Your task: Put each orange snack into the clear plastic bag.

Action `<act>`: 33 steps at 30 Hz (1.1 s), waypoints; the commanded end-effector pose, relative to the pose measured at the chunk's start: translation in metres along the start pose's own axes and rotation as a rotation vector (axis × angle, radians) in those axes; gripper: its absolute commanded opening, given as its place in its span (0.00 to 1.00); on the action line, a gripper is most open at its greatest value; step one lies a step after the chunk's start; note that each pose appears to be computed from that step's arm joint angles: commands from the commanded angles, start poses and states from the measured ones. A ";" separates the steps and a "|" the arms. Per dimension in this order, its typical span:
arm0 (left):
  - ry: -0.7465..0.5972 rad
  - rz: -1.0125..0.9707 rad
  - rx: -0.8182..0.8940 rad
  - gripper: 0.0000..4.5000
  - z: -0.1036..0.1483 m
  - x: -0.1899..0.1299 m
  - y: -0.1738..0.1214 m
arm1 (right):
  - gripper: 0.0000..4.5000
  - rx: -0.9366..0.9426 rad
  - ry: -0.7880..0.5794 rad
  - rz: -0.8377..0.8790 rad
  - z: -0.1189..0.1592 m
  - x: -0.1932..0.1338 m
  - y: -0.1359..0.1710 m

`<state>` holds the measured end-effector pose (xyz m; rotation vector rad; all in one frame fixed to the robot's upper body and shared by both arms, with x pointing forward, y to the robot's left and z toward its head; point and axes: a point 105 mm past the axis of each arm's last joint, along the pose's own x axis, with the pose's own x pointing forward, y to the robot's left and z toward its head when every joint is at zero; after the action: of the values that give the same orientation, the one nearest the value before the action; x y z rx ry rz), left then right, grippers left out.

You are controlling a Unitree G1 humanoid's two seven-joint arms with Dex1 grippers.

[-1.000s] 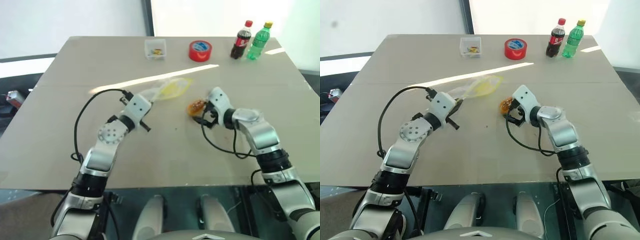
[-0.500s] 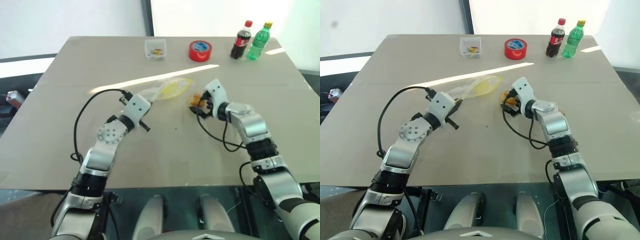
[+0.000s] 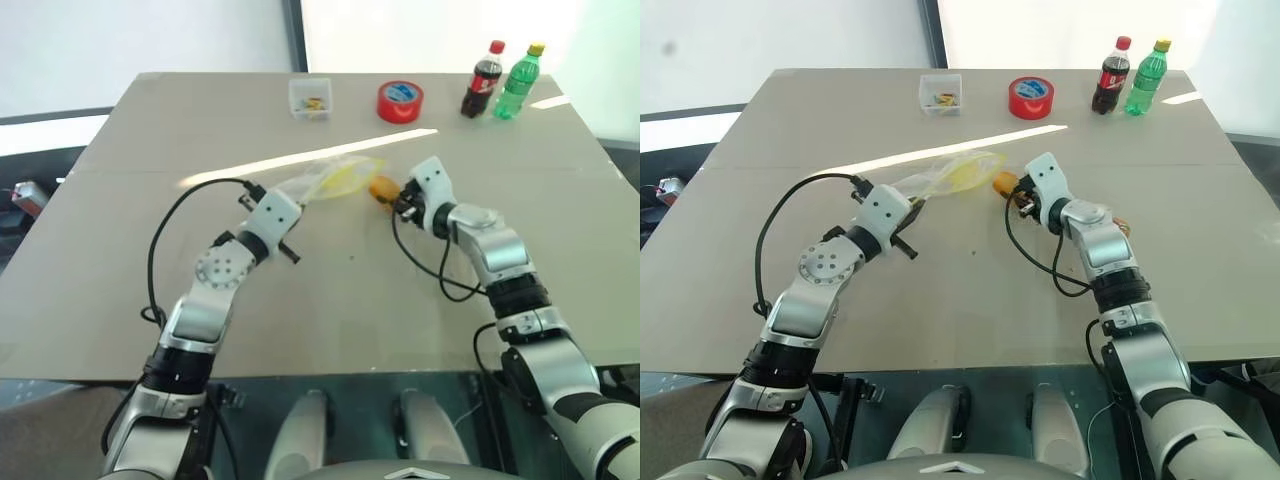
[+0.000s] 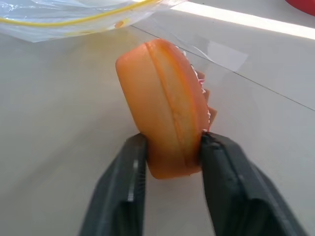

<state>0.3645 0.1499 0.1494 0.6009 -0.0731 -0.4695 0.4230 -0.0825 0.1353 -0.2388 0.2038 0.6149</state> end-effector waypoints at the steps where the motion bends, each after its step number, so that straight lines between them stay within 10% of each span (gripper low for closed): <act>1: -0.023 0.017 0.015 0.00 0.005 -0.001 0.005 | 0.05 -0.032 -0.067 -0.007 0.020 -0.002 -0.003; 17: -0.016 0.012 0.018 0.00 0.003 0.000 0.005 | 0.05 -0.630 -0.176 0.024 0.074 -0.057 -0.009; 33: -0.111 -0.028 -0.010 0.00 0.025 0.006 -0.007 | 0.05 -1.048 -0.233 0.110 0.078 -0.027 0.031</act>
<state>0.3660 0.1385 0.1475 0.5628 -0.0884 -0.5035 0.3936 -0.0564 0.1967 -1.1382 -0.2881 0.8236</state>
